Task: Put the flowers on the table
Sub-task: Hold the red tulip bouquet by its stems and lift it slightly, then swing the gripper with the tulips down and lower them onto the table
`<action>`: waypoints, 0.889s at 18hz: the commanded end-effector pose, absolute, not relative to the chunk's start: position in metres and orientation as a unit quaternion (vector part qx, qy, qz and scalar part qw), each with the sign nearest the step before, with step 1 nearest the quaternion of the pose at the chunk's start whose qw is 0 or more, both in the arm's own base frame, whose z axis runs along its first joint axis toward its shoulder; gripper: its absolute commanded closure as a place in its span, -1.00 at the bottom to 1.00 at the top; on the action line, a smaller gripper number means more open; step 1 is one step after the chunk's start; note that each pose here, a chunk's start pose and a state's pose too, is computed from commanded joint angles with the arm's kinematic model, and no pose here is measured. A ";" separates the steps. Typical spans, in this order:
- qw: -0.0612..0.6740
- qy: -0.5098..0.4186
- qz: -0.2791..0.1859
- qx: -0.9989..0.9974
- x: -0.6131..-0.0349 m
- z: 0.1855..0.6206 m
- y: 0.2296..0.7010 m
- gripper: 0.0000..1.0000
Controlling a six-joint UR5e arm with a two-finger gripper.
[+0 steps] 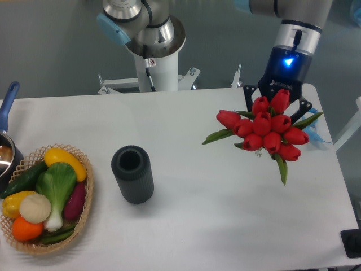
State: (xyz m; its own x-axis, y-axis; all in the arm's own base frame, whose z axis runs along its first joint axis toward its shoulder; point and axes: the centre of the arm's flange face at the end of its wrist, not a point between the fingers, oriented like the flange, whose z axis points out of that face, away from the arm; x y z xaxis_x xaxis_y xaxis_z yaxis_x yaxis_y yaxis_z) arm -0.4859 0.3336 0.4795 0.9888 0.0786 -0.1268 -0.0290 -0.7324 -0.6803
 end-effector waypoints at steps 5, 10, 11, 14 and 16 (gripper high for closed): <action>0.261 0.001 0.107 -0.959 -0.472 0.465 0.350 0.48; 0.109 0.053 0.130 -0.984 -0.449 0.414 0.414 0.47; 0.081 0.062 0.130 -0.986 -0.445 0.398 0.425 0.47; 0.007 0.085 0.127 -0.988 -0.439 0.349 0.449 0.43; -0.031 0.096 0.125 -0.987 -0.441 0.322 0.462 0.43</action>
State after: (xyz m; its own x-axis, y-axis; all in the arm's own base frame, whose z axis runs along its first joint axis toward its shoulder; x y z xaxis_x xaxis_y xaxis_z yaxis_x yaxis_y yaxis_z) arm -0.4406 0.4622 0.3217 0.9504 -0.1965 -0.2412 -0.1811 -0.9798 0.0846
